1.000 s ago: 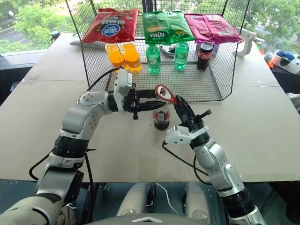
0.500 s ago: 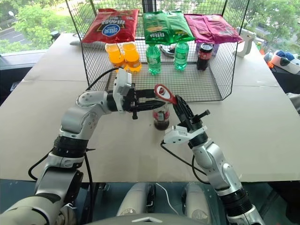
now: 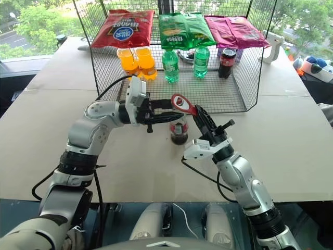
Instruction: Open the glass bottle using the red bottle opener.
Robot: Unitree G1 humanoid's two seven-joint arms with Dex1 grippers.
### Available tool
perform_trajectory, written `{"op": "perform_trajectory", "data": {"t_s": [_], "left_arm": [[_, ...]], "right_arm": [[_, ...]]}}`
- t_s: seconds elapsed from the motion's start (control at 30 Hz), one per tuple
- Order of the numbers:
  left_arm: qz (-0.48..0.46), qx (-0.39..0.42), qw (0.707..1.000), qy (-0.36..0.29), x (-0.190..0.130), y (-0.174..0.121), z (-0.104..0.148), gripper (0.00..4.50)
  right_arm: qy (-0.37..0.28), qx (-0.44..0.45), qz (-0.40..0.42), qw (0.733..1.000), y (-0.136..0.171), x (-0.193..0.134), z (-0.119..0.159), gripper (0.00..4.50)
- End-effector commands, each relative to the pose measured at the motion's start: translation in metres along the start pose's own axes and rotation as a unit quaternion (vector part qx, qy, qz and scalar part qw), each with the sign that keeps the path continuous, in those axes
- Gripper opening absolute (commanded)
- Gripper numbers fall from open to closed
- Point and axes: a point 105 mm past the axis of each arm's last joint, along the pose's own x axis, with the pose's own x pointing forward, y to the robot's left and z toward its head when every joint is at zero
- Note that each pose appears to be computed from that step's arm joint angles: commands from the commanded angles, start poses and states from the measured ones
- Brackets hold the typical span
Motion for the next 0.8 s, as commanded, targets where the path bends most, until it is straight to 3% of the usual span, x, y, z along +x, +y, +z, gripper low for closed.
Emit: {"op": "perform_trajectory", "data": {"t_s": [0.03,0.8], "left_arm": [[-0.015,0.029,0.999,-0.009,0.007,-0.002,0.012,1.51],[-0.028,0.034,0.999,-0.001,0.006,-0.005,0.011,1.51]], "right_arm": [[-0.010,0.001,0.041,0.999,0.013,-0.002,0.003,0.00],[-0.015,-0.005,0.068,0.998,-0.006,-0.003,0.004,0.00]]}}
